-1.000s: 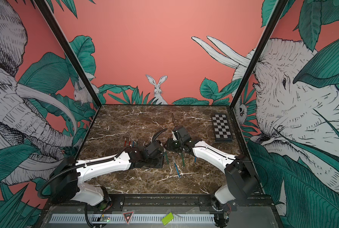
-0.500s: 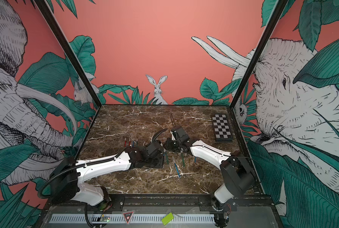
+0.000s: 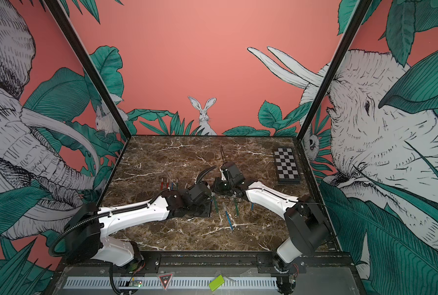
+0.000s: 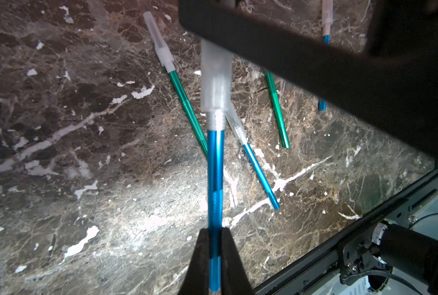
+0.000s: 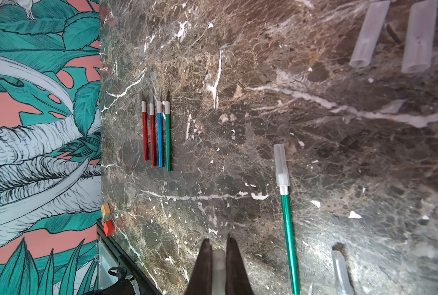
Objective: Remove protective caps from carving knives
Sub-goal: Remove the protective sleeve from the carving knife.
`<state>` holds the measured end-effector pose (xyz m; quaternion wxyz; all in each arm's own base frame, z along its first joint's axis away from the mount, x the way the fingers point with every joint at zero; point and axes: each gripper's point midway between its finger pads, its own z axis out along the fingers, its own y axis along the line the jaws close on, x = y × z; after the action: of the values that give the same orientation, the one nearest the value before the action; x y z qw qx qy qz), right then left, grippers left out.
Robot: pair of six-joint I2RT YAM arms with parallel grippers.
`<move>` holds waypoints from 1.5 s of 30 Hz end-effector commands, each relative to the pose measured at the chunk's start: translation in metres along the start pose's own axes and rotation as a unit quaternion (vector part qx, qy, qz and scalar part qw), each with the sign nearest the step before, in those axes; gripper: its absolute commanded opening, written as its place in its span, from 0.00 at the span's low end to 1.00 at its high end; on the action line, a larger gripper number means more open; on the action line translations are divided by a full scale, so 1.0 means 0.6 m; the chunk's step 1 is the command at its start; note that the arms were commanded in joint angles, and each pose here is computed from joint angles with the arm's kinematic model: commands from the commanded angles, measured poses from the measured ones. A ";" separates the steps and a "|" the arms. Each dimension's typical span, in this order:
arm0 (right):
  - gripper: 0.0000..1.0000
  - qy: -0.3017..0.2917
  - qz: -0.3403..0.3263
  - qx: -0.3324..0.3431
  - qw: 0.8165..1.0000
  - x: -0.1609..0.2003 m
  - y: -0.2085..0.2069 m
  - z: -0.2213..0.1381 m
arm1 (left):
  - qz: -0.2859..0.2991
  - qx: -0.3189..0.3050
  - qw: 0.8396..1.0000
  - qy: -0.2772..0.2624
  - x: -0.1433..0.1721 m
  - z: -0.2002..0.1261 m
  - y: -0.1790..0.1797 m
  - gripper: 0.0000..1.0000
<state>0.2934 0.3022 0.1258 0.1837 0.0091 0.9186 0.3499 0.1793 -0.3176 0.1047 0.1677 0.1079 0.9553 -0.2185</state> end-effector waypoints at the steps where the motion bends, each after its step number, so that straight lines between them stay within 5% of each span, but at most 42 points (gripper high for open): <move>1: 0.00 -0.027 -0.015 0.005 1.000 -0.019 0.009 -0.007 | -0.002 0.014 1.000 -0.013 -0.006 -0.017 -0.011 0.00; 45: 0.00 -0.089 -0.015 0.011 0.996 -0.136 0.017 -0.015 | -0.015 0.009 1.000 0.002 0.006 0.002 -0.013 0.00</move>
<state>0.3225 0.2936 0.1387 0.1939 0.0071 0.9260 0.3239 0.1958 -0.3285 0.1171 0.2084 0.0815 0.9442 -0.2415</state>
